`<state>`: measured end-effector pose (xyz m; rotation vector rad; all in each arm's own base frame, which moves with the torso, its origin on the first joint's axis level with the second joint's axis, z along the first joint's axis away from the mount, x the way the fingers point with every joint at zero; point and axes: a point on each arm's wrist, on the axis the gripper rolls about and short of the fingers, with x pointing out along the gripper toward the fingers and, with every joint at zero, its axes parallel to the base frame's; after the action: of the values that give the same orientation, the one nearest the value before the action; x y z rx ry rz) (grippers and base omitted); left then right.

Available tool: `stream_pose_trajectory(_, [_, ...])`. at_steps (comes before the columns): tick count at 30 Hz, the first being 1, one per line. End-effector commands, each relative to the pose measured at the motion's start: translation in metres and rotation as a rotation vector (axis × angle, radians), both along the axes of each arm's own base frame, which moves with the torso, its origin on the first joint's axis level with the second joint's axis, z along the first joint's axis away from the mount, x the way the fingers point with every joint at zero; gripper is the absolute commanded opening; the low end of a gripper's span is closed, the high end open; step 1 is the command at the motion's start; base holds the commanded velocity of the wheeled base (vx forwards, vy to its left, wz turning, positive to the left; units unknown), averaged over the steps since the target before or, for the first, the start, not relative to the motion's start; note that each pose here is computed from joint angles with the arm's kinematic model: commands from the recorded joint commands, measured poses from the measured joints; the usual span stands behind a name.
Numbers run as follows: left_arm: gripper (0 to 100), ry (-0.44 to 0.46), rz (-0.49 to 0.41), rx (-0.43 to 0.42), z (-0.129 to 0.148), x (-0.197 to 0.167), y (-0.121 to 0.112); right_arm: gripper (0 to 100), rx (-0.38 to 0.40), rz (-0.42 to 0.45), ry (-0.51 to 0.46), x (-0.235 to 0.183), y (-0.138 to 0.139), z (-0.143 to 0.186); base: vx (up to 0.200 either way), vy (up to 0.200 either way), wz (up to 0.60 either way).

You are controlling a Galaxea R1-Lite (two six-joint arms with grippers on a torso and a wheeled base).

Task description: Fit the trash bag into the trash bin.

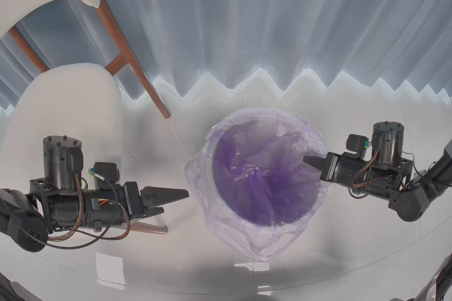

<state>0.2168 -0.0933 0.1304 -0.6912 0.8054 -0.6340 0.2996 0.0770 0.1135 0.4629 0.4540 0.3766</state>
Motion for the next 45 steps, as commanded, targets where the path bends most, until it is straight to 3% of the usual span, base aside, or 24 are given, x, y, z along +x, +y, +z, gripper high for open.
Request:
stream_pose_trajectory(1, [100, 0.055, 0.017, 0.033, -0.016, 0.011, -0.006, 0, 0.004, 0.0, -0.012, -0.003, 0.0, 0.005, 0.0, 0.0, 0.0])
stream_pose_trajectory(7, [100, 0.056, 0.044, 0.068, -0.022, 0.022, -0.016, 0, 0.006, 0.002, -0.018, -0.002, 0.0, 0.006, 0.0, 0.0, 0.0])
stream_pose_trajectory(25, [100, 0.014, 0.023, -0.001, -0.014, 0.029, -0.034, 0, 0.007, 0.002, -0.021, -0.003, 0.0, 0.007, 0.0, 0.0, 0.0])
stream_pose_trajectory(41, [100, 0.038, 0.05, 0.028, -0.025, 0.038, -0.038, 0, 0.01, 0.002, -0.033, -0.001, 0.0, 0.01, 0.0, 0.0, 0.0])
stream_pose_trajectory(42, [0, 0.04, 0.048, 0.028, -0.026, 0.038, -0.039, 0, 0.01, 0.002, -0.034, -0.001, 0.0, 0.01, 0.0, 0.0, 0.0])
stream_pose_trajectory(45, [0, 0.04, 0.043, 0.028, -0.026, 0.039, -0.042, 0, 0.012, 0.001, -0.038, -0.003, 0.0, 0.012, 0.0, 0.0, 0.0])
